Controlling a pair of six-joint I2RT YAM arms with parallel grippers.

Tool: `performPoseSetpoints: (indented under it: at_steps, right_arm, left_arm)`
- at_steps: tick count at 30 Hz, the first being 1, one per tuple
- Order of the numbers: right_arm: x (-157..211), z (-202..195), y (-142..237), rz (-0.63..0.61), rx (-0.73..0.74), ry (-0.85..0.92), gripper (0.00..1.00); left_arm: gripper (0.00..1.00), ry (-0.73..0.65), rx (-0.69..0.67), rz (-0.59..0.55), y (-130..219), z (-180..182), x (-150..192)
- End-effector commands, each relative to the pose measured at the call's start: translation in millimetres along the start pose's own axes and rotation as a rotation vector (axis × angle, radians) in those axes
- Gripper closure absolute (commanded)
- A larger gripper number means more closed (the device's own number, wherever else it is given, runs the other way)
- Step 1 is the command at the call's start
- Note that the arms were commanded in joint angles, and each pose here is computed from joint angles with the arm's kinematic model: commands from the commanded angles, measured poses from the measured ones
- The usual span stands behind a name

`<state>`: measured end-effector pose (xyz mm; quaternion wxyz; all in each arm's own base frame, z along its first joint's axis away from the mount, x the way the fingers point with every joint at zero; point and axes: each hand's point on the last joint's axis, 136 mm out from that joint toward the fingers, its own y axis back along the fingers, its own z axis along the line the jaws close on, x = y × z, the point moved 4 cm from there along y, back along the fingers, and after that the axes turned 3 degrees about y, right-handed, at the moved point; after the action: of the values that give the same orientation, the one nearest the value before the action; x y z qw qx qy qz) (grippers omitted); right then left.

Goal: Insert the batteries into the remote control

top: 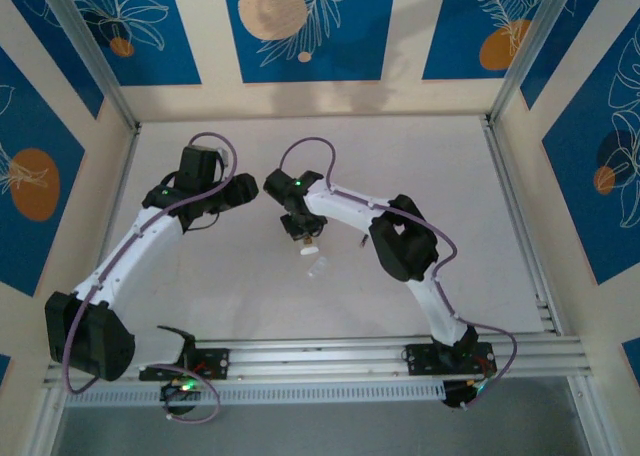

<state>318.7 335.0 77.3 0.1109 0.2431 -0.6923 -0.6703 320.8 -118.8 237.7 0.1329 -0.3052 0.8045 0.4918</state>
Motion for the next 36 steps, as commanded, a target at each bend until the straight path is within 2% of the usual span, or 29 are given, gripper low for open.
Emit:
performPoseSetpoints:
  at_steps: [1,5,10,15,18,22,26,31,36]
  right_arm:
    - [16.9,8.3,-8.4,0.093,-0.009,0.033,0.81]
    - [24.5,15.0,-10.6,0.147,-0.081,0.032,0.78]
    - [31.8,13.5,-26.3,0.200,-0.092,0.025,0.79]
    - [29.0,0.5,-29.2,0.192,-0.012,0.029,0.83]
    - [17.6,-2.4,-16.7,0.130,0.002,0.055,0.84]
    - [-1.7,-4.6,15.0,0.026,-0.085,-0.001,0.84]
    - [-11.6,-10.5,50.5,-0.065,-0.111,-0.050,0.84]
    - [-4.6,-30.9,92.4,-0.155,-0.131,-0.154,0.84]
    - [21.8,-62.9,101.6,-0.164,-0.132,-0.264,0.83]
  left_arm:
    - [0.35,0.008,-0.005,0.010,-1.2,6.0,1.4]
    - [0.35,0.018,0.000,0.009,-1.5,6.9,2.0]
    - [0.35,0.029,0.009,0.010,-1.1,7.0,3.2]
    - [0.35,0.033,0.007,0.004,2.3,8.6,3.9]
    - [0.35,0.036,0.008,0.003,2.2,9.2,4.1]
    - [0.35,0.039,0.011,0.009,0.6,9.2,4.1]
    - [0.35,0.039,0.007,0.013,-1.8,10.9,4.7]
    - [0.35,0.041,0.012,0.018,-3.2,10.4,4.6]
    - [0.35,0.044,0.042,0.025,-4.4,6.6,5.5]
